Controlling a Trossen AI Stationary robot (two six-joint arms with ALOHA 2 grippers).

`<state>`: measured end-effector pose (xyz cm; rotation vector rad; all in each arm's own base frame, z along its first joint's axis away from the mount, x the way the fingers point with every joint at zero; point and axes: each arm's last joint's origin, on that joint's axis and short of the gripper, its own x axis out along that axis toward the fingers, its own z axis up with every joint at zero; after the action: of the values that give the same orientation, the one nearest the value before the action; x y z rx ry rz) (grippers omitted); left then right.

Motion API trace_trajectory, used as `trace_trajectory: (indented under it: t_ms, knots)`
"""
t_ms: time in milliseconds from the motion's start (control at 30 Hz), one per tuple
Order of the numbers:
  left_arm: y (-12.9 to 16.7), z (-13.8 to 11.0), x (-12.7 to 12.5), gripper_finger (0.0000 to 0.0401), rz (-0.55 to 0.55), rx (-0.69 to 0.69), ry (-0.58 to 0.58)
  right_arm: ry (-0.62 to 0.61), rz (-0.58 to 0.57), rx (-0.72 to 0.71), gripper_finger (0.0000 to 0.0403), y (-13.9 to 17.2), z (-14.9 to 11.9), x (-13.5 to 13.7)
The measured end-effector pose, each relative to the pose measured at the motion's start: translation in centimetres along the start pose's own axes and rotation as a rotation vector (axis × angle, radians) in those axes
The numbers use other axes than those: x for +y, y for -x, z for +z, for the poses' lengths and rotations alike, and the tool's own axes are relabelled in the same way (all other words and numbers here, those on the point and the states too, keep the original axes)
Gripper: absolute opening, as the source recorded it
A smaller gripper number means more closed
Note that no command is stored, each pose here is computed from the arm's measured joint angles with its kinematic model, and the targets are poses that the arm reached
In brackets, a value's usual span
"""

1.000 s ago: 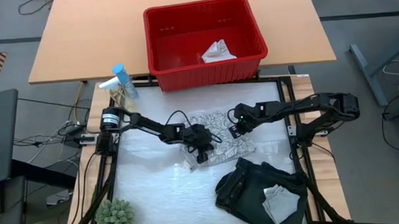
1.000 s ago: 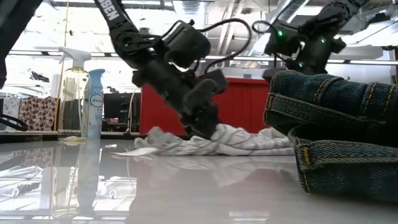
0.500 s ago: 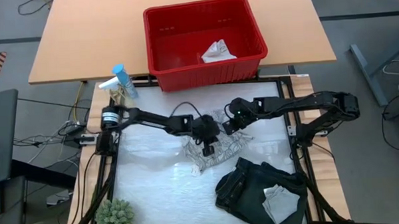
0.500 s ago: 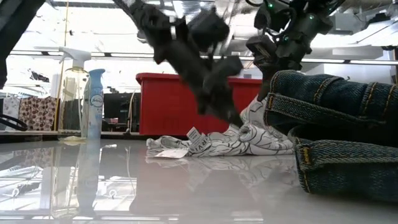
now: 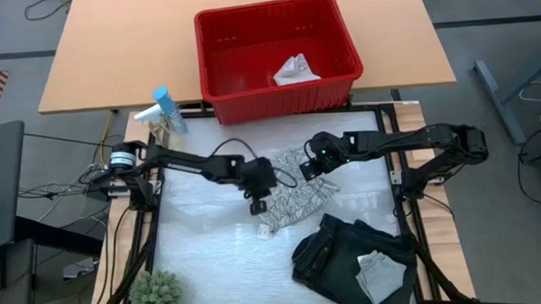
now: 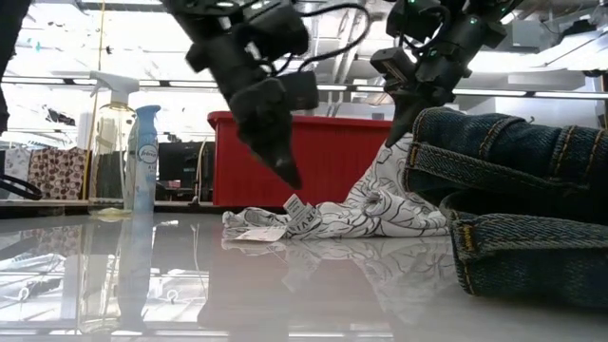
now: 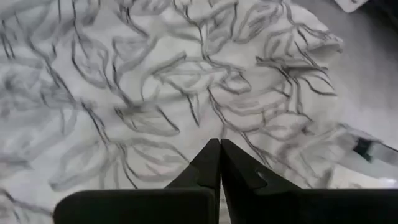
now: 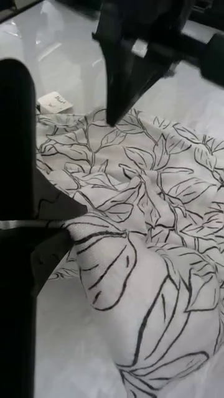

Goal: Fold Laundry from Bin
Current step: Fold the white from the red laundry bin

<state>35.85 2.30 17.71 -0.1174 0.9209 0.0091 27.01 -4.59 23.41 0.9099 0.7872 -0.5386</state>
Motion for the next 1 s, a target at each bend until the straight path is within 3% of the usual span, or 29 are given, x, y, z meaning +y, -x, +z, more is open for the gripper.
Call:
trace_trajectory:
  t_ms: [167, 367, 800, 1000]
  knots:
    - [-1.4, -3.4, -0.5, 0.0000, 0.015, 0.009, 0.070, -0.014, 0.003, -0.005, 0.0024, -0.1, 0.1, 0.1]
    - [-2.3, -4.9, -1.0, 0.0000, 0.031, 0.008, 0.055, -0.034, 0.029, -0.025, 0.0024, -0.6, 0.3, 0.3]
    - [-2.3, -4.5, -0.7, 0.0000, 0.076, -0.054, 0.008, -0.069, 0.092, -0.056, 0.0024, -1.5, 0.8, 1.0]
    - [-4.2, -4.8, -0.2, 0.0000, 0.047, -0.049, 0.018, -0.069, 0.094, -0.057, 0.0024, -1.5, 0.8, 1.0]
